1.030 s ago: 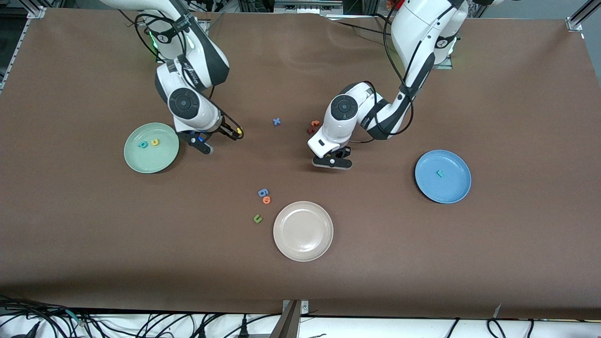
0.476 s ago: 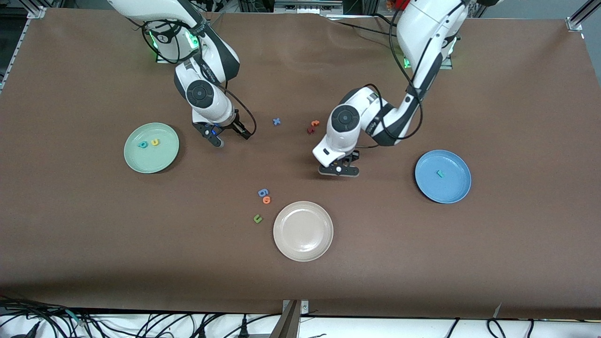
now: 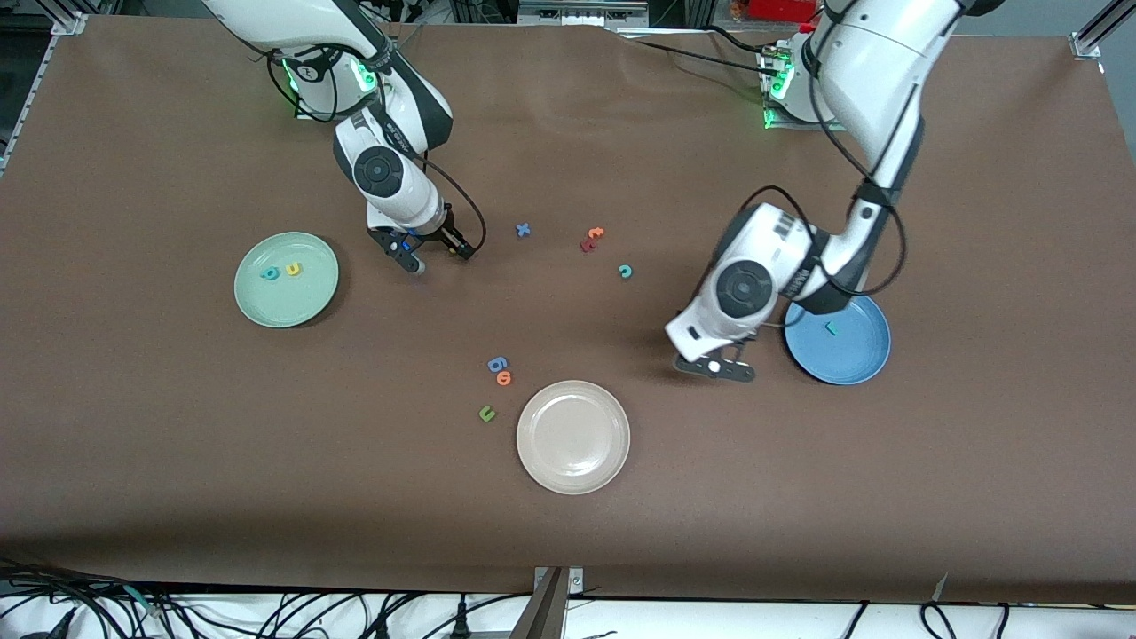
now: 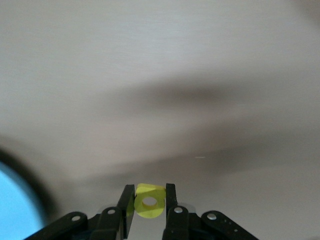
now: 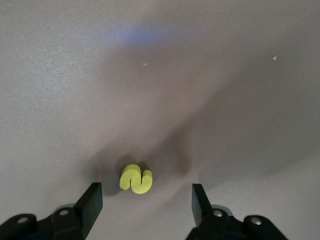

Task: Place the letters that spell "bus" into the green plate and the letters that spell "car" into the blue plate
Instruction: 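Carry the o to the blue plate while the right gripper grasps yellow 2, then drop the o on the blue plate while the right gripper carries the 2, then place the 2 on the green plate while the left gripper reaches teal c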

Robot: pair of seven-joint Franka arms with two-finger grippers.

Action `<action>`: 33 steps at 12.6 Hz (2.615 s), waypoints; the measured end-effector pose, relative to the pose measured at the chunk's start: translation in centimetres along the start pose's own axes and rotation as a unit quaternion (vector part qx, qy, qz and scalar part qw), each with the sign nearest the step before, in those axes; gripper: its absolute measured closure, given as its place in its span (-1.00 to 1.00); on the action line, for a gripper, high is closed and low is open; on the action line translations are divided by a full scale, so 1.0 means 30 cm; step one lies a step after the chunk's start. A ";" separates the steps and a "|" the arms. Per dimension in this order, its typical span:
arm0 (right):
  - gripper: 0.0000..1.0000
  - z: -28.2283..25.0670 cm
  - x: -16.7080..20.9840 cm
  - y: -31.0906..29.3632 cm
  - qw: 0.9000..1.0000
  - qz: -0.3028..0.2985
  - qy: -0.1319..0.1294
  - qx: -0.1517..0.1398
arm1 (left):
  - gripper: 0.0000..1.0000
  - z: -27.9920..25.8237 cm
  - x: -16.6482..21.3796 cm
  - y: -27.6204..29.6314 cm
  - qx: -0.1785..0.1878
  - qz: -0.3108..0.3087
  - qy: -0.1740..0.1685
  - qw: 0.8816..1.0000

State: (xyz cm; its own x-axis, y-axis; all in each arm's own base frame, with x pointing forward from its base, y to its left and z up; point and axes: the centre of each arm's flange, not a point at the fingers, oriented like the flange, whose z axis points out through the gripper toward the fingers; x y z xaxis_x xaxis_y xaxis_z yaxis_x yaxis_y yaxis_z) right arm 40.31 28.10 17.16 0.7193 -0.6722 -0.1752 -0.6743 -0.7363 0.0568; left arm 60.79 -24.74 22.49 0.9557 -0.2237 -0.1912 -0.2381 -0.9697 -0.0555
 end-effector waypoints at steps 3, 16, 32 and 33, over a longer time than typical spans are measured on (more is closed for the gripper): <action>-0.34 0.015 -0.002 0.009 1.000 0.000 0.003 0.013 | 0.42 -0.010 -0.003 -0.259 -0.007 0.061 -0.030 0.998; 0.47 -0.001 -0.010 0.011 1.000 -0.002 0.006 0.017 | 0.42 0.089 -0.182 -0.641 -0.013 0.091 0.033 0.995; 0.47 -0.378 0.691 0.265 0.981 -0.152 -0.056 -0.106 | -1.00 0.052 -0.306 0.247 -0.070 -0.085 0.042 0.993; 0.47 -0.368 0.718 0.298 0.979 -0.160 -0.062 -0.108 | -1.00 0.063 -0.326 0.319 -0.072 -0.113 0.039 0.990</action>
State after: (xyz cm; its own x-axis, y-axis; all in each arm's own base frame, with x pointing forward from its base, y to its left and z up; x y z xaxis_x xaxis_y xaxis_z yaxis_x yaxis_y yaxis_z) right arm 51.63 6.18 24.75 0.8533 -0.3989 -0.3359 -0.3565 -0.9163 0.1826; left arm 48.83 -31.63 21.98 0.9936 -0.0018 -0.1125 0.0043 -0.9985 0.0537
